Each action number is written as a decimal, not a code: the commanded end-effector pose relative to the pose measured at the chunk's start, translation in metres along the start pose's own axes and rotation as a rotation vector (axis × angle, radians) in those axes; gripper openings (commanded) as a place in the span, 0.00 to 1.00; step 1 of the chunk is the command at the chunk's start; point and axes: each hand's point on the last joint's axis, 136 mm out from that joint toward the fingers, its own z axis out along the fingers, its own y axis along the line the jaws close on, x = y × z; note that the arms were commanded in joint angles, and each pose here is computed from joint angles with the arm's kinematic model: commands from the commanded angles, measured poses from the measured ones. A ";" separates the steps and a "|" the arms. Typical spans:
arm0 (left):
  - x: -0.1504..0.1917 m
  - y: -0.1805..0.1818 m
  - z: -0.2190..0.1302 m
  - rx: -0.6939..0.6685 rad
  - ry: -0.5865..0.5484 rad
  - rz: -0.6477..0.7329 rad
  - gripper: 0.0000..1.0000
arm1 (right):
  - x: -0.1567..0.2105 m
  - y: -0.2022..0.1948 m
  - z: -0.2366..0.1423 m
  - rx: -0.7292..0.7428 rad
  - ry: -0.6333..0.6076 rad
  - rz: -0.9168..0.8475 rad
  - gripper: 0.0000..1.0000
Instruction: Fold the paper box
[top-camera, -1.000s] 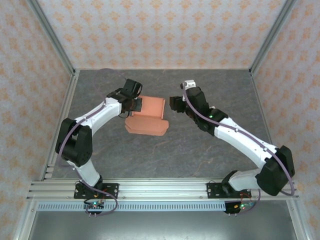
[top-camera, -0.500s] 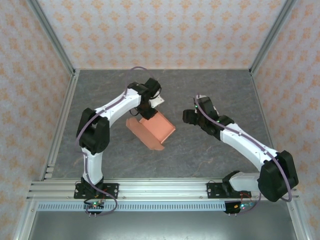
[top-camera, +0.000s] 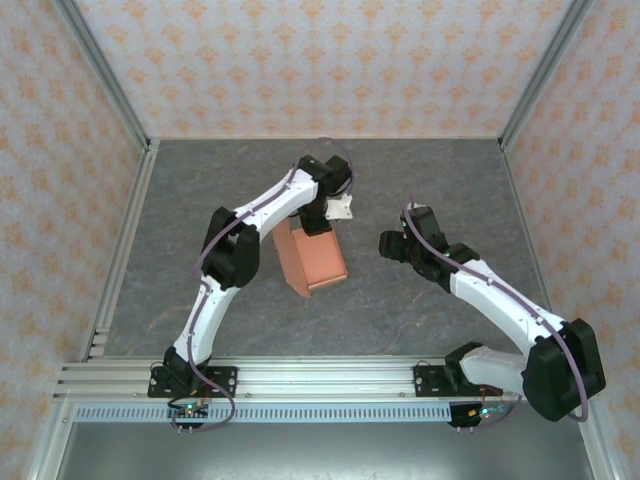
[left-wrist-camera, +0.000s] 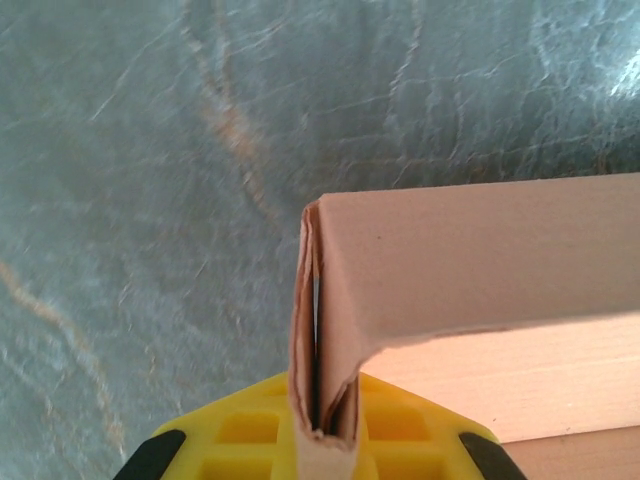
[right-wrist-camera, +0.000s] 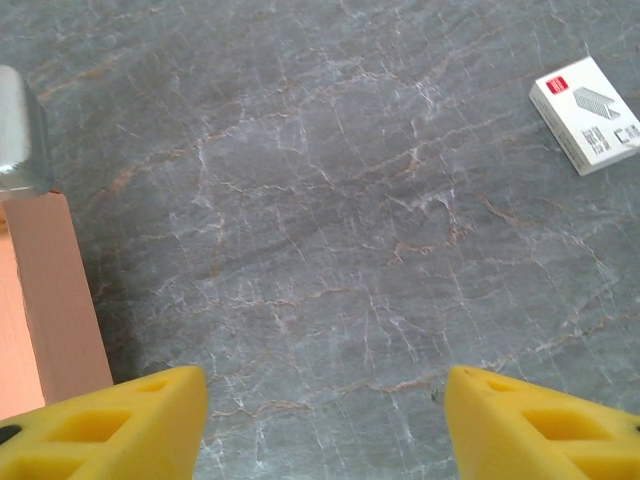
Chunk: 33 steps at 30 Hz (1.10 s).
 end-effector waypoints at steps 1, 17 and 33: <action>0.008 -0.003 -0.003 0.018 0.072 0.093 0.05 | 0.005 -0.012 -0.004 0.041 -0.011 0.029 0.65; -0.004 0.010 0.035 -0.037 0.150 0.119 0.11 | 0.006 -0.015 0.000 0.058 -0.011 0.030 0.65; -0.009 0.012 0.028 -0.067 0.122 0.120 0.34 | 0.009 -0.014 0.003 0.049 -0.005 0.033 0.65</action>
